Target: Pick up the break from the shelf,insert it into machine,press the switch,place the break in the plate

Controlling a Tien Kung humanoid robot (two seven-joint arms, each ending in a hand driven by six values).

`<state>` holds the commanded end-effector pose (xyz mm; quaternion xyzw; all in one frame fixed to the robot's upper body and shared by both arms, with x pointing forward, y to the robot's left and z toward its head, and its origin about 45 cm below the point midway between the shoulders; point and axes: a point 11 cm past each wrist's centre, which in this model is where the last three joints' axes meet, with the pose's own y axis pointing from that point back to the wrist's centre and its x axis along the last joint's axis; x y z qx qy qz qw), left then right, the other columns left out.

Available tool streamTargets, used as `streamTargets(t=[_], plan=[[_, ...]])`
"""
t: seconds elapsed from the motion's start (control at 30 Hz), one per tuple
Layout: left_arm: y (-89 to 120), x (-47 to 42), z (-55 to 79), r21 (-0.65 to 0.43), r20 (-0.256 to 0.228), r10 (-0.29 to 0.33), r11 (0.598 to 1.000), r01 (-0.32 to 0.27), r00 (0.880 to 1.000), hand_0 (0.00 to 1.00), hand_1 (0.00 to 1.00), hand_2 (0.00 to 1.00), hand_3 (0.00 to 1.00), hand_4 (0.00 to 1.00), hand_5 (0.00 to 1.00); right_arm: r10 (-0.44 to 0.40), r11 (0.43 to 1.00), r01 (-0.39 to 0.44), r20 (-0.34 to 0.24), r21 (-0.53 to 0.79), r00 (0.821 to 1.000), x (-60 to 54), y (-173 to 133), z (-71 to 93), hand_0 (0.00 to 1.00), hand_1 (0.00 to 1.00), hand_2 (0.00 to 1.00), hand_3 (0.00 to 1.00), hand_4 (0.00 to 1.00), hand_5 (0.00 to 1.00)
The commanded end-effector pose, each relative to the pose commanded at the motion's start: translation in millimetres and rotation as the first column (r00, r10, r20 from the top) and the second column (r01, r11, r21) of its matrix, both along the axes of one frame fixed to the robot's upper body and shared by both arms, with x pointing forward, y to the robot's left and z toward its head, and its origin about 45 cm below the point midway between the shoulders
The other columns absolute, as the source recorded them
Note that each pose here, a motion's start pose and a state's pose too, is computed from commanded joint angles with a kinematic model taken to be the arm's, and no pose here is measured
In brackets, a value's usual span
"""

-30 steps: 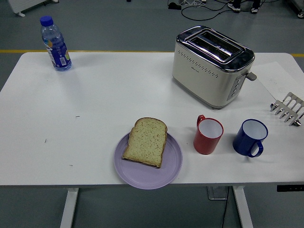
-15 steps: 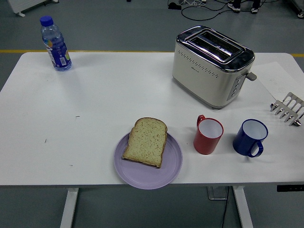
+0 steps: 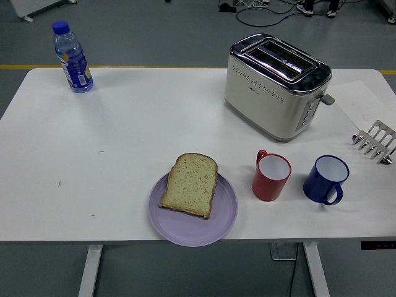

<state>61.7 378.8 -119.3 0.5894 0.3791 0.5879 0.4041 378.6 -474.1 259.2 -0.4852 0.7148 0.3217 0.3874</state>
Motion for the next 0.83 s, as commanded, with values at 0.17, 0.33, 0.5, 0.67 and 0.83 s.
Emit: streamTargets(t=[0.17, 0.33, 0.5, 0.67, 0.83], plan=[[0.1, 0.4, 0.1, 0.000, 0.000, -0.001, 1.000, 0.001, 1.000, 0.621, 0.453, 0.468, 0.510, 0.256, 0.821, 0.000, 1.000, 0.000, -0.002, 0.011, 1.000, -0.4, 0.0, -1.6, 0.652, 0.616, 0.638, 0.585, 0.451, 0.329], [0.0, 1.8, 0.3, -0.001, 0.003, 0.000, 1.000, 0.000, 1.000, 0.621, 0.452, 0.468, 0.510, 0.256, 0.823, -0.001, 1.000, 0.001, 0.002, 0.019, 1.000, -0.2, -0.6, -1.1, 0.645, 0.600, 0.625, 0.581, 0.449, 0.334], [0.0, 2.2, 0.3, -0.001, 0.003, 0.000, 1.000, 0.000, 1.000, 0.622, 0.452, 0.468, 0.508, 0.257, 0.825, -0.002, 1.000, 0.002, 0.000, 0.023, 1.000, -0.2, -1.2, -1.1, 0.634, 0.585, 0.611, 0.577, 0.448, 0.333], [-0.1, 1.8, 0.3, -0.001, 0.003, 0.000, 1.000, 0.000, 1.000, 0.620, 0.452, 0.468, 0.508, 0.257, 0.824, -0.003, 1.000, 0.003, -0.013, 0.022, 1.000, -0.5, -1.6, -2.8, 0.632, 0.582, 0.609, 0.575, 0.444, 0.333], [-0.1, 2.0, 0.3, -0.001, 0.002, 0.000, 1.000, 0.000, 1.000, 0.620, 0.452, 0.468, 0.508, 0.257, 0.824, -0.003, 1.000, 0.004, -0.021, 0.022, 1.000, -0.9, -2.0, -3.9, 0.632, 0.582, 0.609, 0.575, 0.444, 0.333]])
